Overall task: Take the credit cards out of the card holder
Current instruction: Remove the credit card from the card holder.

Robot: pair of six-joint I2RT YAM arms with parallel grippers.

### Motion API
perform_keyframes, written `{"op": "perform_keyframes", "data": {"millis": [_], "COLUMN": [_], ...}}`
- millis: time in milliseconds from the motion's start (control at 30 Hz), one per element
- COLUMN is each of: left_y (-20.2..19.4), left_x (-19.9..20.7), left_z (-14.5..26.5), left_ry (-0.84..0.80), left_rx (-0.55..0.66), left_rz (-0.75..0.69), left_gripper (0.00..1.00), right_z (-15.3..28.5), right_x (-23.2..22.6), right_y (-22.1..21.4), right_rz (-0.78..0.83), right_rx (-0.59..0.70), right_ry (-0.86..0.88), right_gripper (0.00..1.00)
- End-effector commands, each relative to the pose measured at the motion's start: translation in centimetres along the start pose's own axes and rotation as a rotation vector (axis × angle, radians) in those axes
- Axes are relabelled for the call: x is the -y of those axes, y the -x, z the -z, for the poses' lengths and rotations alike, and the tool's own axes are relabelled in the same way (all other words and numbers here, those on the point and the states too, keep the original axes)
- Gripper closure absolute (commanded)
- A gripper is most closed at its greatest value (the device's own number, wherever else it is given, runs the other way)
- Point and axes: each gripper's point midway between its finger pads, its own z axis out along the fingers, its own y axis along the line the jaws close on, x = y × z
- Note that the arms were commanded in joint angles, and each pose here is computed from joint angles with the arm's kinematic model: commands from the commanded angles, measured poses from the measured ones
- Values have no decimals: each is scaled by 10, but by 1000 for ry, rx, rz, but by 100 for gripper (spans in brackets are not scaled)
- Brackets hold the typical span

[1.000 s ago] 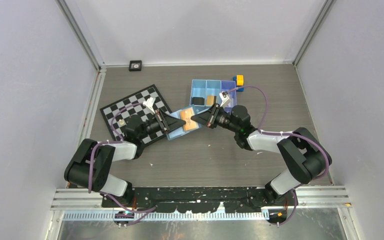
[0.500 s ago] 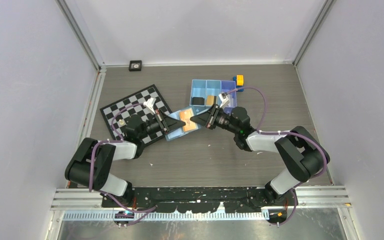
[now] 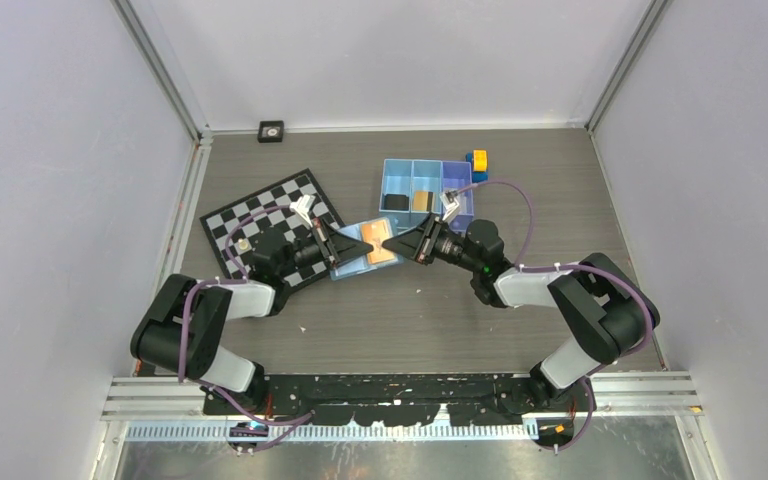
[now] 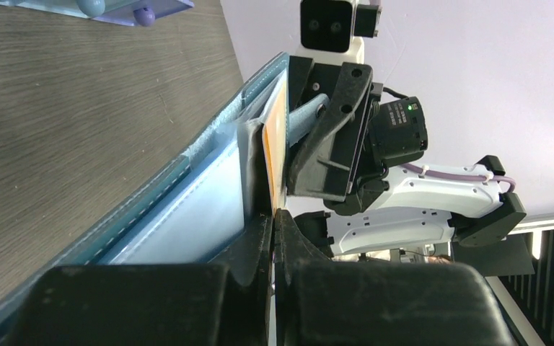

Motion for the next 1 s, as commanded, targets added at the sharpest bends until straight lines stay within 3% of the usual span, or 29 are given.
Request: {"op": "perform_keyframes", "data": {"millis": [0,200,800,967], "left_y": [19,18,18,18], "left_x": [6,2,-4,-5], "left_z": [-8,-9,-8,-8], "left_ry": [-15,2,45,45], "left_rx": [53,47,46,43], "left_rz": [-41,-28,-32,-28], "left_gripper": [100,100,100,100], "right_z": [4,6,21,30], "right_x": [-32,-37,-23,-21], "right_y": [-11,-10,16,25], "right_rz": [36,36,-18,-24], "right_rx": [-59,-55,46,90], "right_ry": [122,147,112,106], "right_gripper": [69,65,99,100]}}
